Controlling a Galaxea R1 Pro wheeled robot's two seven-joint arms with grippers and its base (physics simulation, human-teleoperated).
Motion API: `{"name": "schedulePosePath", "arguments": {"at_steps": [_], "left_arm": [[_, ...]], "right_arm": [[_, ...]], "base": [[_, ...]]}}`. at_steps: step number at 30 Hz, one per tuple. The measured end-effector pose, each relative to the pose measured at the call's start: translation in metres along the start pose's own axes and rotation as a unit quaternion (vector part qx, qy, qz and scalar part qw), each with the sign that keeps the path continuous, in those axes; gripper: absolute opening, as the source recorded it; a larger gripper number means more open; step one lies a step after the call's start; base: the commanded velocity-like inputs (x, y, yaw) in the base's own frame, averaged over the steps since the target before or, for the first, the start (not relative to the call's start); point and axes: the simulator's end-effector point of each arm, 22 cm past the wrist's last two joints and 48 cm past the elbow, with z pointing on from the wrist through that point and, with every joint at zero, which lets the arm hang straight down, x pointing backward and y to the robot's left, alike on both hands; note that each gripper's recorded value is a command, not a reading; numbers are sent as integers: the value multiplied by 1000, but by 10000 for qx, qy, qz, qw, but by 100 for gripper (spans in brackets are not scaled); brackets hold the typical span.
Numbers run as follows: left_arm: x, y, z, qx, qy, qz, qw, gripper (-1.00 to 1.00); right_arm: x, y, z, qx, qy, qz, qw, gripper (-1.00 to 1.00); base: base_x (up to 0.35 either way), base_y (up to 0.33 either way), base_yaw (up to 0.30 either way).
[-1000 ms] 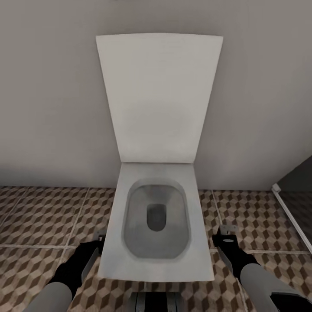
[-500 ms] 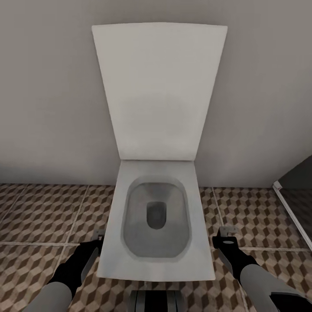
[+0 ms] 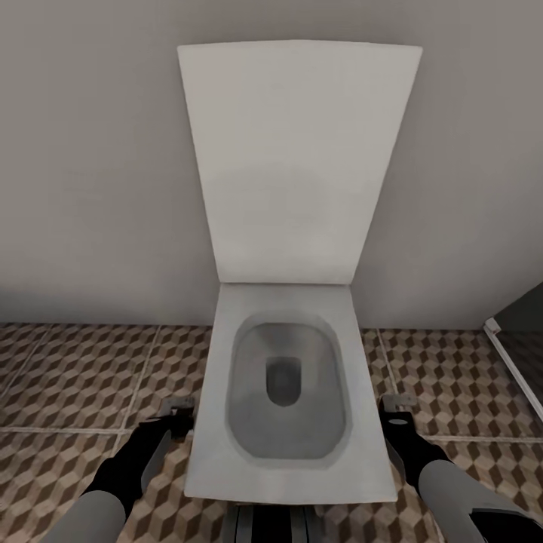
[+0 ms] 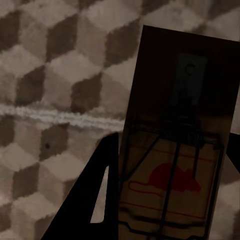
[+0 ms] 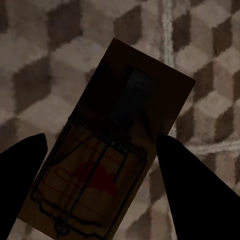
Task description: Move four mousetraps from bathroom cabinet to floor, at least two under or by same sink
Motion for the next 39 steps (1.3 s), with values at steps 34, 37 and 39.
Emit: {"name": "schedulePosePath", "arguments": {"at_steps": [34, 37, 39], "left_arm": [[-1, -1, 0, 1, -16, -15, 10000, -100], [0, -1, 0, 0, -14, -19, 10000, -100], [0, -1, 0, 0, -13, -20, 10000, -100]], "right_arm": [[-1, -2, 0, 60, -3, -15, 10000, -100], [-1, -2, 0, 60, -4, -16, 10000, -100], [-1, -2, 0, 60, -6, -19, 10000, -100]], "base": [[1, 2, -44], [0, -16, -2], [0, -26, -1]]}}
